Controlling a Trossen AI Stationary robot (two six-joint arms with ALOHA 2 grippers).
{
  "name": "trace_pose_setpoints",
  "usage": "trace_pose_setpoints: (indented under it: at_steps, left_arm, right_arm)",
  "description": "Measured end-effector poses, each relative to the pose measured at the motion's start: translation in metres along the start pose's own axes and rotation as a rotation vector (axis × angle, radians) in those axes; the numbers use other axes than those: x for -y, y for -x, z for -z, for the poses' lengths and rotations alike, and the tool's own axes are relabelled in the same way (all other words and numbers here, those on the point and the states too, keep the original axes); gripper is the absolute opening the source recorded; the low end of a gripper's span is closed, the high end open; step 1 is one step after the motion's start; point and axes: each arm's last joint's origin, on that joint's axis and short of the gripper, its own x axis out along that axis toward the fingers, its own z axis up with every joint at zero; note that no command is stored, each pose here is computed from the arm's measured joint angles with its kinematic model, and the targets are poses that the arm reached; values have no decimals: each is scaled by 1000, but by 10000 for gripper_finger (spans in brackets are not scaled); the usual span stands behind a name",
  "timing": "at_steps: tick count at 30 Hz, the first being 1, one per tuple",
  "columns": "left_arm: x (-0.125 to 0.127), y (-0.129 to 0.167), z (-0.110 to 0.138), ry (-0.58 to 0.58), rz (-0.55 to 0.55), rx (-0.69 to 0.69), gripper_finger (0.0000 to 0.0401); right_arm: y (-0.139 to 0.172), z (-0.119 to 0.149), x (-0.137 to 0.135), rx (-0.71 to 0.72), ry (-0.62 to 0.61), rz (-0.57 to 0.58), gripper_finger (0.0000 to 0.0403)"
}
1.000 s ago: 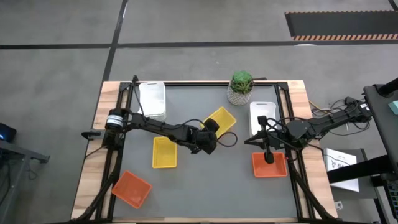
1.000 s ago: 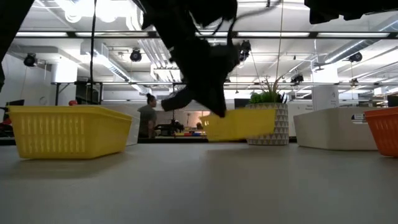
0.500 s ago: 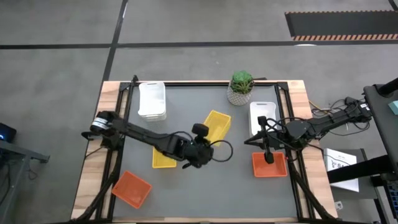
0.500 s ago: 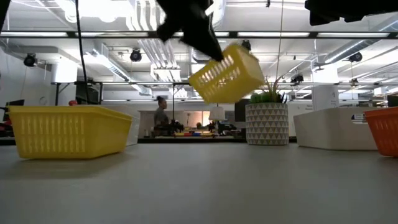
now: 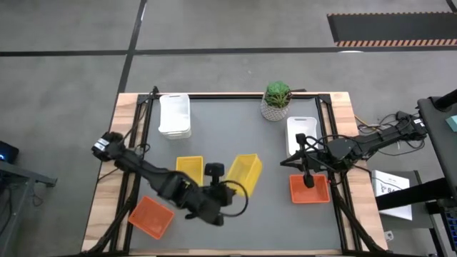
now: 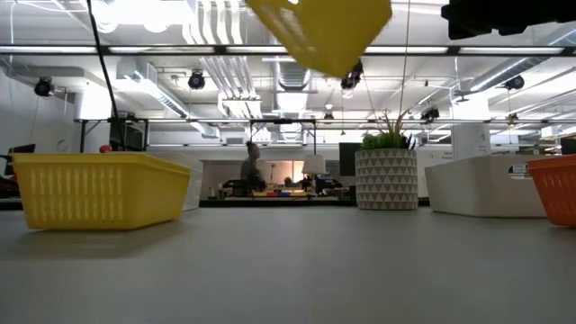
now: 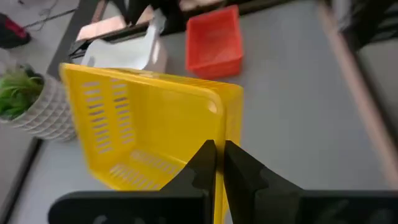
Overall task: Stack baskets by color
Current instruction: Stack the top yellow bin on top of the bottom yellow bin
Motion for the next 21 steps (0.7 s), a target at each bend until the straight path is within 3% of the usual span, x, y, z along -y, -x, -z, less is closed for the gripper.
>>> trace_pose_setpoints:
  at_steps: [5,12,17,21]
  left_arm:
    - [8,25,-4,78,30,-34,1]
    - [-1,48,-2,248,26,-177,1]
    - [-4,56,3,279,83,-295,1]
    - [-11,64,11,290,52,-422,1]
  right_arm:
    - [0,0,0,0,-11,0,9]
    - [0,0,0,0,-17,0,9]
    - [0,0,0,0,-18,0,9]
    - [0,0,0,0,-18,0,9]
